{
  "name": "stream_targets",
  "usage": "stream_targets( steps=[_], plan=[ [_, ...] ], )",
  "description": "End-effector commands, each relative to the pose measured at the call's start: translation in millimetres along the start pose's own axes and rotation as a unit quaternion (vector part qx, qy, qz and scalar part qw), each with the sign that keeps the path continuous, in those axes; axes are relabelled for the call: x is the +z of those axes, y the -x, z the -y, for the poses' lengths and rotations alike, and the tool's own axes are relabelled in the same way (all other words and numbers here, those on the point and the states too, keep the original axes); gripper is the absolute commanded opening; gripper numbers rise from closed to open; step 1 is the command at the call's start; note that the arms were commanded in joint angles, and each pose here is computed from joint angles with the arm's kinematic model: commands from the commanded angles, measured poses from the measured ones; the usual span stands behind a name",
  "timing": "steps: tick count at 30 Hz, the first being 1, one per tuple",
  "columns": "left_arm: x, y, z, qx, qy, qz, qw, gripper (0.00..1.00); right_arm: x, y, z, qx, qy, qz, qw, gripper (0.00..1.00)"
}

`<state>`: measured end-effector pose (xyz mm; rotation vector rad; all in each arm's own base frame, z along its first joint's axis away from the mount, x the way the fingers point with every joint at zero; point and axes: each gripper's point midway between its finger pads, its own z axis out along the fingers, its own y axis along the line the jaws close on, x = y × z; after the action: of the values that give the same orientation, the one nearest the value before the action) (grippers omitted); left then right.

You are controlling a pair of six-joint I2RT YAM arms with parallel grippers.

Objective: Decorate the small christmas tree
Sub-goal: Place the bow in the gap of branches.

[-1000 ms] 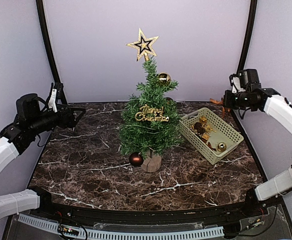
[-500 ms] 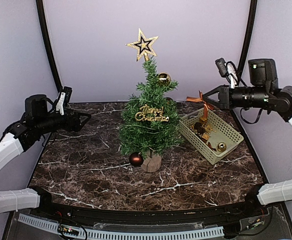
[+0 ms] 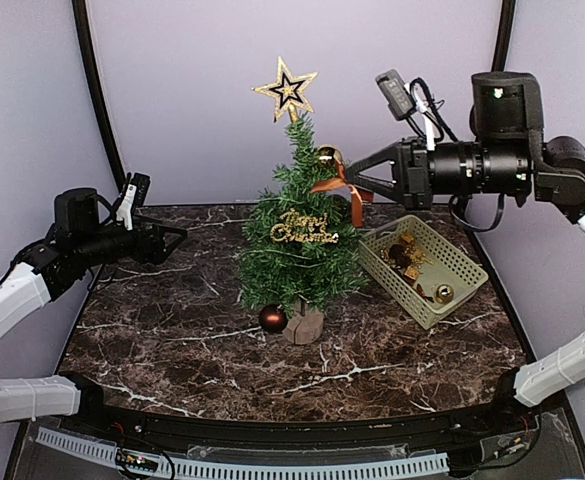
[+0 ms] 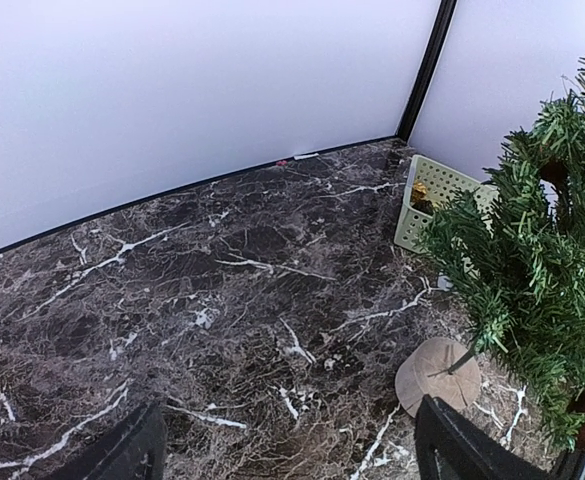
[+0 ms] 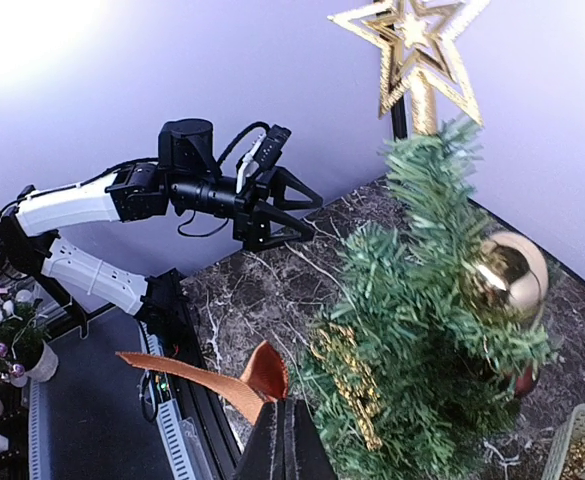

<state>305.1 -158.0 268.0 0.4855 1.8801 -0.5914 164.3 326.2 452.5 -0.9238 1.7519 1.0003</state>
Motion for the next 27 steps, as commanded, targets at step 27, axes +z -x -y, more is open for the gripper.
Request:
stream_targets(
  steps=[27],
  plan=[
    [-15, 6, 5, 0.001, 0.004, 0.023, 1.000, 0.88, 92, 41, 41, -0.060, -0.306, 0.016, 0.950, 0.00]
  ],
)
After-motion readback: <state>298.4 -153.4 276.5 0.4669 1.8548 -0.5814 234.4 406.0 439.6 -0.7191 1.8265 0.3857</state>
